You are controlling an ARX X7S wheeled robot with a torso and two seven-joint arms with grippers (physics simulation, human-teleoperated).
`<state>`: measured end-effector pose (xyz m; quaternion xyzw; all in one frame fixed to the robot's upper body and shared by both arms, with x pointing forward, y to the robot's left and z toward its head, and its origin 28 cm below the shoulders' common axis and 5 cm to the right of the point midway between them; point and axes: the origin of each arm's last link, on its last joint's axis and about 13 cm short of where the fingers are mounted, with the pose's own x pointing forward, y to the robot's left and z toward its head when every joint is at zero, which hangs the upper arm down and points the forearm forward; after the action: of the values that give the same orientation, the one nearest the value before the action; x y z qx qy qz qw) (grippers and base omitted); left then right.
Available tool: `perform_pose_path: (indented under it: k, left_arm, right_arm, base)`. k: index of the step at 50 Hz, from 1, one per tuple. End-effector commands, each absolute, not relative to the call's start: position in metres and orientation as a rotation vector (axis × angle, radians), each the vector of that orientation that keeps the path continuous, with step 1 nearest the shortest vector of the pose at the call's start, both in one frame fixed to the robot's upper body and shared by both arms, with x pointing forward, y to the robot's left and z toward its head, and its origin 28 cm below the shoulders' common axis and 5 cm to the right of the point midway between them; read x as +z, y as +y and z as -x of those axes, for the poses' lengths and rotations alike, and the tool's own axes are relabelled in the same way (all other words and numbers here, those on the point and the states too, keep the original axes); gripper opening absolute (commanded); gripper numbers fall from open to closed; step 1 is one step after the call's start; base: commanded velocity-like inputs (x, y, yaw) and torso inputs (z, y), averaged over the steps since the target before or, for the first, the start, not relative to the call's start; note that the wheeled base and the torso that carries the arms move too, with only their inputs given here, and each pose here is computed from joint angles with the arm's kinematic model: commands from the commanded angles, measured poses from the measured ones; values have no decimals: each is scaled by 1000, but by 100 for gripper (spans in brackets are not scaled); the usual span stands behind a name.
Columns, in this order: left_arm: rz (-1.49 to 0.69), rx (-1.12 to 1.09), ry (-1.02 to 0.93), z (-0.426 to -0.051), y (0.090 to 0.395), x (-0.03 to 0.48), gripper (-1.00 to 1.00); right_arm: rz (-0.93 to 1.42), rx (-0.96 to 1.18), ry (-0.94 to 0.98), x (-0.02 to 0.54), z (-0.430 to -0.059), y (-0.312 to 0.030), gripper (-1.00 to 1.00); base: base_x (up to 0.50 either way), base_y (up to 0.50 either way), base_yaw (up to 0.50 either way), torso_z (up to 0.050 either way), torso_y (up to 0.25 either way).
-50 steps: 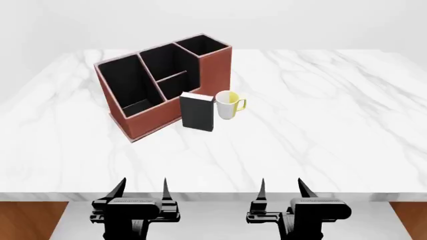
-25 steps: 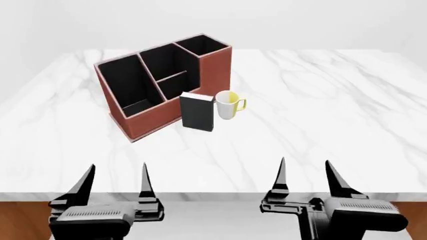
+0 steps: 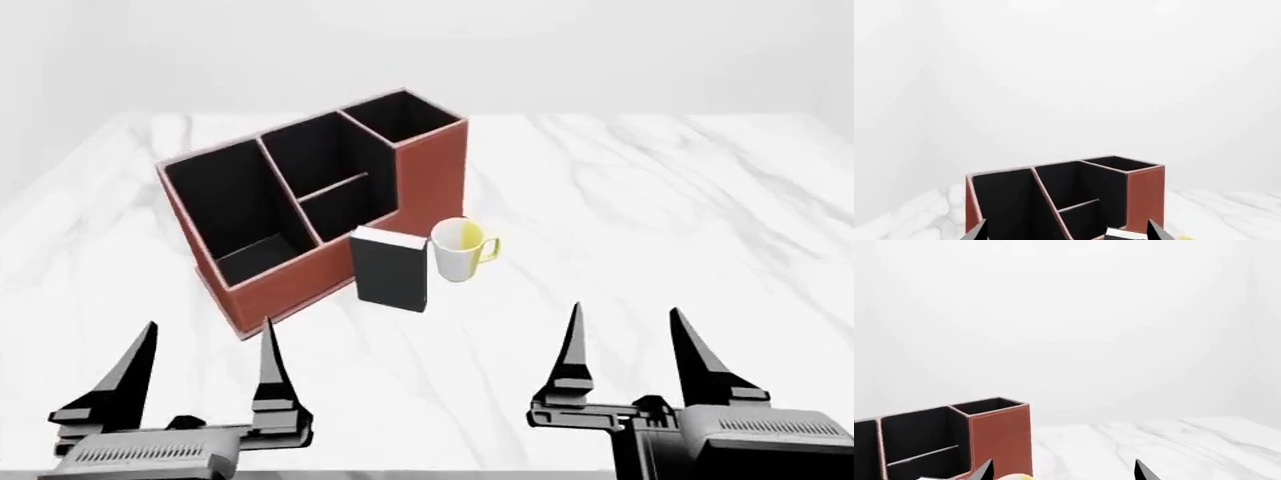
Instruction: Pick up the book and place it in the right compartment of the caddy.
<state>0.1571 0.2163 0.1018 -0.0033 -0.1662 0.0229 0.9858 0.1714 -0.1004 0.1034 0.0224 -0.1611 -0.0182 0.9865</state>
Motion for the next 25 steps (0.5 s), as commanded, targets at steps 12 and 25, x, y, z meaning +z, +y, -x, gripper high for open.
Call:
perform_pose_path:
  k: [12, 25]
  left_arm:
    - [2, 44, -346, -154, 216, 103, 100]
    - [1, 49, -348, -154, 216, 104, 100]
  right_arm:
    - [-38, -29, -325, 103, -170, -100, 100]
    - [-39, -27, -323, 102, -169, -99, 100]
  base:
    - [500, 0, 0, 0, 0]
    - [500, 0, 0, 0, 1]
